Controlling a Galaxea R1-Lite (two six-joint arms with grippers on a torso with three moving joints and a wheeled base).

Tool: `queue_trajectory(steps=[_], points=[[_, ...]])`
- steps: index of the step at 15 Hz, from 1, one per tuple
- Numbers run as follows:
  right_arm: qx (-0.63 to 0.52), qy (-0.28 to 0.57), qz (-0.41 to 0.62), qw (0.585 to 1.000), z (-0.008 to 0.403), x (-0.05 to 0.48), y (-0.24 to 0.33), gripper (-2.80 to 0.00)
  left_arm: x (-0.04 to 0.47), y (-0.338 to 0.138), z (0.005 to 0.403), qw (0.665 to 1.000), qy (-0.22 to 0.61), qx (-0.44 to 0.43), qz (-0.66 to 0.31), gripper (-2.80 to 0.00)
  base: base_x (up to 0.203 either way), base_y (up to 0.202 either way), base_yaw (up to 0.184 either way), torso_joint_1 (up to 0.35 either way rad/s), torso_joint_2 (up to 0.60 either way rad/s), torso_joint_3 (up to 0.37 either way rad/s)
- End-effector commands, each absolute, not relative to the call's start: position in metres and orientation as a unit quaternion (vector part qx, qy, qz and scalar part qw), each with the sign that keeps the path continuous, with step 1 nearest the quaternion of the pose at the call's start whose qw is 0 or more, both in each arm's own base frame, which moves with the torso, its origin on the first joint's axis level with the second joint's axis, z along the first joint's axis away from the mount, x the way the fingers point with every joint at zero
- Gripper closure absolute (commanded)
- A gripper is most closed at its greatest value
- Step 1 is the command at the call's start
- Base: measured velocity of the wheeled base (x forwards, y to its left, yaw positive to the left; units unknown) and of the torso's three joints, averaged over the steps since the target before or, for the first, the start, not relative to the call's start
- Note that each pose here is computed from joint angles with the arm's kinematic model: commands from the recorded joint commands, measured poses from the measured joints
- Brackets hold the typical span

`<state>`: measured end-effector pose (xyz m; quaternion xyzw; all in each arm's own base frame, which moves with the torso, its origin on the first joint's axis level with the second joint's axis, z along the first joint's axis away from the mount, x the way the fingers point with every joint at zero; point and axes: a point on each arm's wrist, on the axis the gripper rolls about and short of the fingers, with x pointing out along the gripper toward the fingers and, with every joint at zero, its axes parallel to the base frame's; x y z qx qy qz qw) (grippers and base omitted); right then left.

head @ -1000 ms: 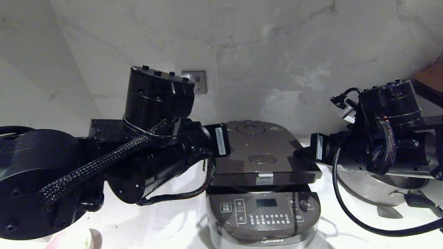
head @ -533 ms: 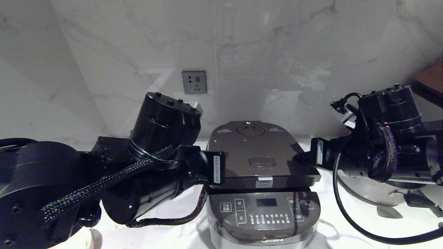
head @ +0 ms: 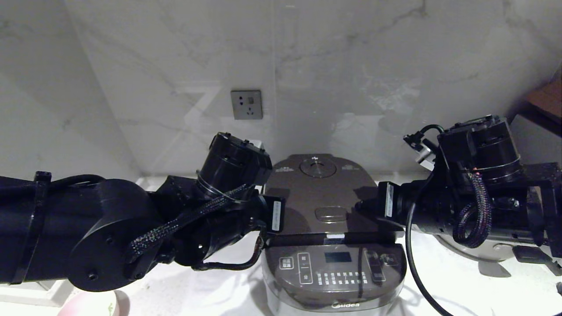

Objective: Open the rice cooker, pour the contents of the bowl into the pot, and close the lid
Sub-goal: Close the rice cooker

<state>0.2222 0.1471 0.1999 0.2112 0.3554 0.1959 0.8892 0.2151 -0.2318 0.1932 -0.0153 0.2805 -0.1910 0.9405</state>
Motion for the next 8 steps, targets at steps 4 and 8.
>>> queue_trajectory(steps=[4,8], points=[[0.209,0.369,0.187,0.886,0.189,0.222,0.146,0.00,0.217,-0.234,0.191,0.940,0.281,0.004,-0.194,0.00,0.000,0.000,0.000,0.000,0.00,0.000],[0.210,0.372,0.183,0.885,0.176,0.227,0.147,0.00,0.213,-0.235,0.192,0.939,0.280,0.006,-0.199,0.00,0.000,0.000,0.000,0.000,0.00,0.000]])
